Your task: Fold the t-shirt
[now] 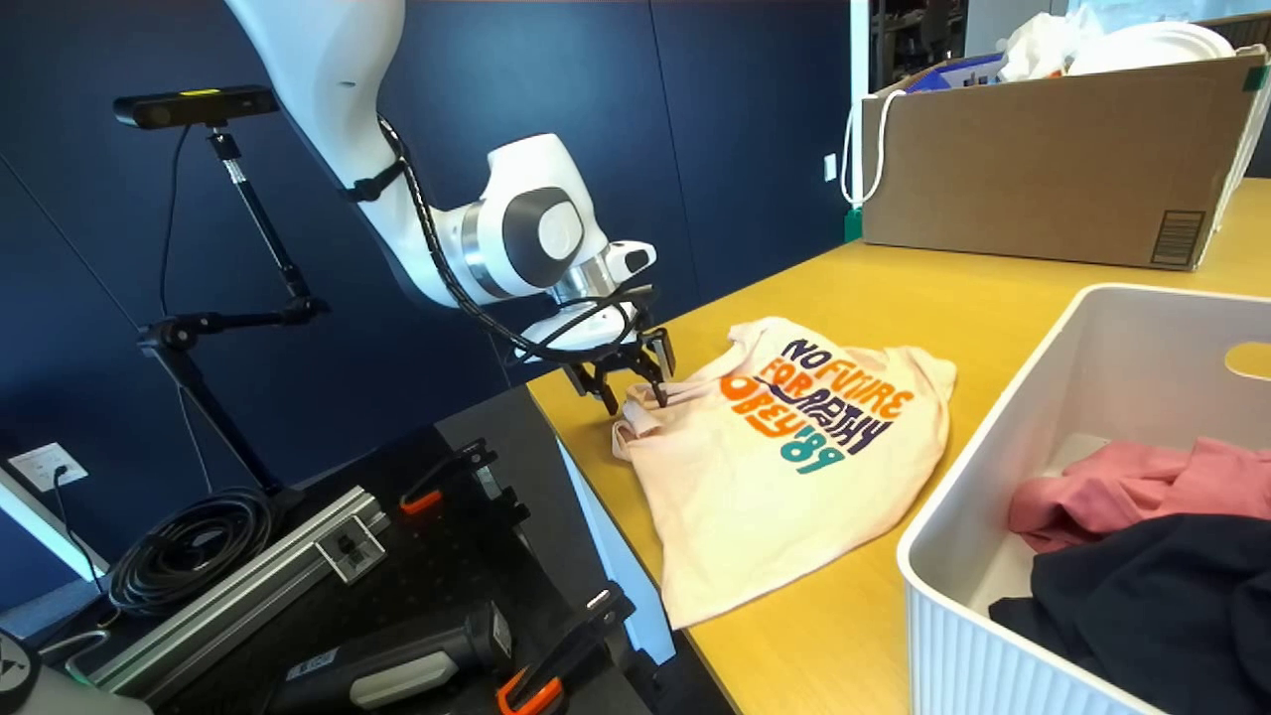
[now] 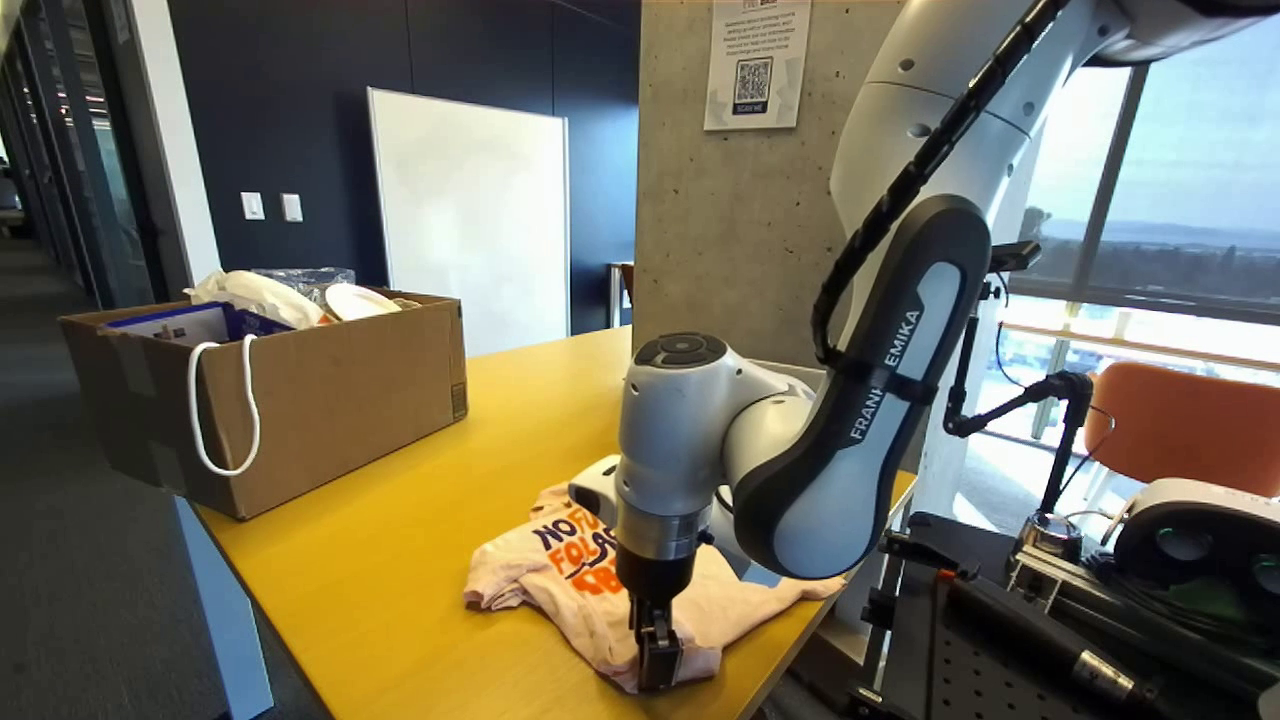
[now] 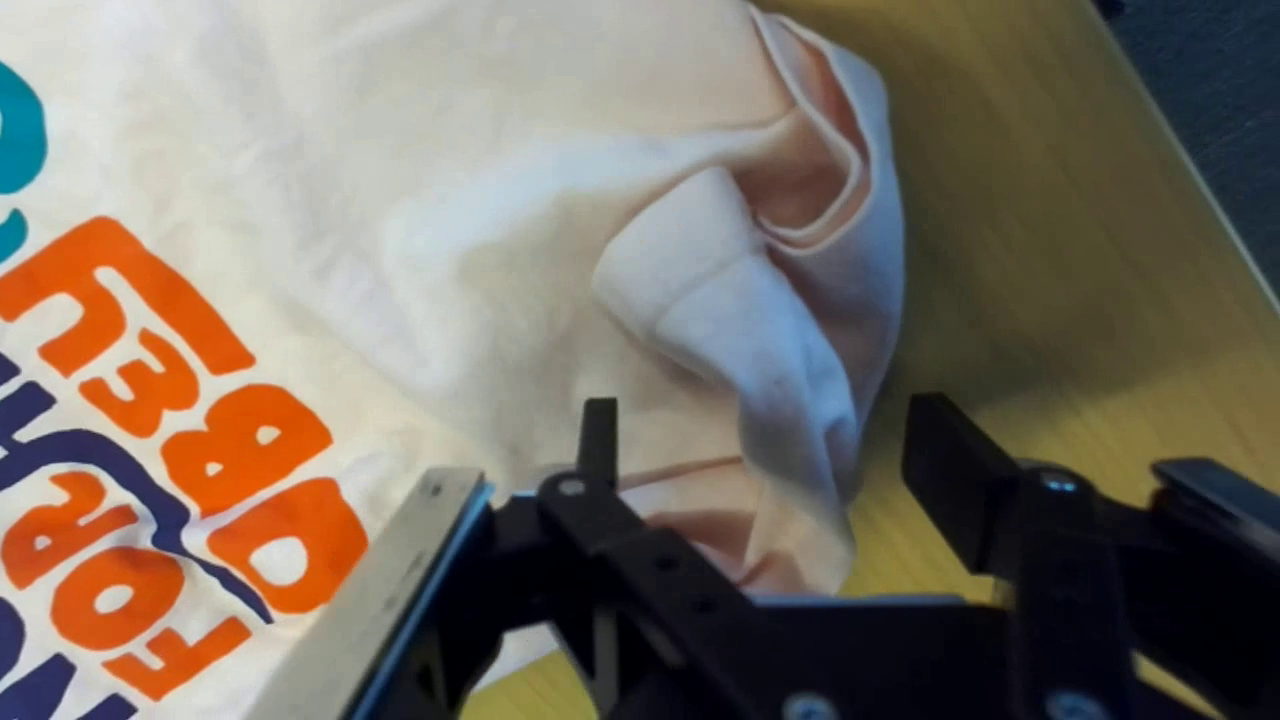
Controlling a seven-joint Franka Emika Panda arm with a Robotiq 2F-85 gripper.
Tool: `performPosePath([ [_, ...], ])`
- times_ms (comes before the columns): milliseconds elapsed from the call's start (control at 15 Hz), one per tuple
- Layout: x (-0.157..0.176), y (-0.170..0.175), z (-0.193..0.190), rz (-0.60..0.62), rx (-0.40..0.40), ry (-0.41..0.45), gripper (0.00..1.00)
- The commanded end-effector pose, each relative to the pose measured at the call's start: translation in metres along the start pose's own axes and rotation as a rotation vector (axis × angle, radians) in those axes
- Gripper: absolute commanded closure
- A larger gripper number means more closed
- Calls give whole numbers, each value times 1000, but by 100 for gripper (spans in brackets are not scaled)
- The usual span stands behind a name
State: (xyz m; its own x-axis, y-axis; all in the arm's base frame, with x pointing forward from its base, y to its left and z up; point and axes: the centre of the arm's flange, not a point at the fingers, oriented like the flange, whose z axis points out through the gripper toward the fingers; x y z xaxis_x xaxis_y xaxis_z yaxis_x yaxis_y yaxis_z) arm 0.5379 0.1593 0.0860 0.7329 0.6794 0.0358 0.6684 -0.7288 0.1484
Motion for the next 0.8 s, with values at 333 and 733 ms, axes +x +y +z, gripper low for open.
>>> performPosePath([
  [333,-9,-8,-8,19,1,8,95],
  [733,-9,-21,-43,11,41,18,99],
])
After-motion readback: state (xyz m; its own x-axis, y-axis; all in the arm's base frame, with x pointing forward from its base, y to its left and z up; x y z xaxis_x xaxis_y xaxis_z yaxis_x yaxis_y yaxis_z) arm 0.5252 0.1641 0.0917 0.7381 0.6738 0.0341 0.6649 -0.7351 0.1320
